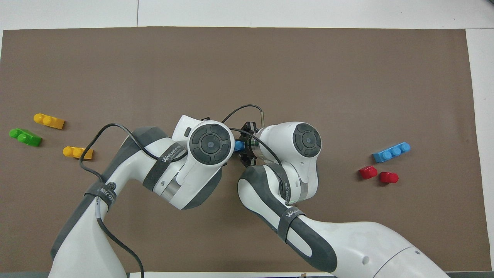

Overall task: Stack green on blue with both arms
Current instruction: 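Press the green brick down onto the blue brick with the left gripper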

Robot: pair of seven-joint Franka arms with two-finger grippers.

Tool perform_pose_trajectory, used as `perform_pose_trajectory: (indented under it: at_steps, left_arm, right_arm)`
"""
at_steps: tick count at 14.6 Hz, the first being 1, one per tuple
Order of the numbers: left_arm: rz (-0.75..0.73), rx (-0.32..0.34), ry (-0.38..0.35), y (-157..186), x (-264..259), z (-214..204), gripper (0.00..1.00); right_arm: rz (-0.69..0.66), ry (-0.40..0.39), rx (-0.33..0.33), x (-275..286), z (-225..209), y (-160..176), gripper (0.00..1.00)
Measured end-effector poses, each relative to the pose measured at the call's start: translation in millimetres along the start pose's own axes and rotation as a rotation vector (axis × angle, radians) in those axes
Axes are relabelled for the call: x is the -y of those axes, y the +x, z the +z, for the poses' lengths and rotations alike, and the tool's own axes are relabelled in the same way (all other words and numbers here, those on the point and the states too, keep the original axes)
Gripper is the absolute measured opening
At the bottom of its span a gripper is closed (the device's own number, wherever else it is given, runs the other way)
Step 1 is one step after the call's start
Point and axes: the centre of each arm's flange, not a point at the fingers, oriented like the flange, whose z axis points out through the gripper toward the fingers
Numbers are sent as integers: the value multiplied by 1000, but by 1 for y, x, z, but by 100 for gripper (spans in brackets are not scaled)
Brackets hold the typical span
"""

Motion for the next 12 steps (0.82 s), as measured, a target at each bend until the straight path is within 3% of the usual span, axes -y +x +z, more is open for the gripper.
perform_pose_trajectory:
  at_steps: [12]
  left_arm:
    - [47,-9,-8,-8,20,2,34]
  right_arm:
    - [1,1,0,0,0,1,34]
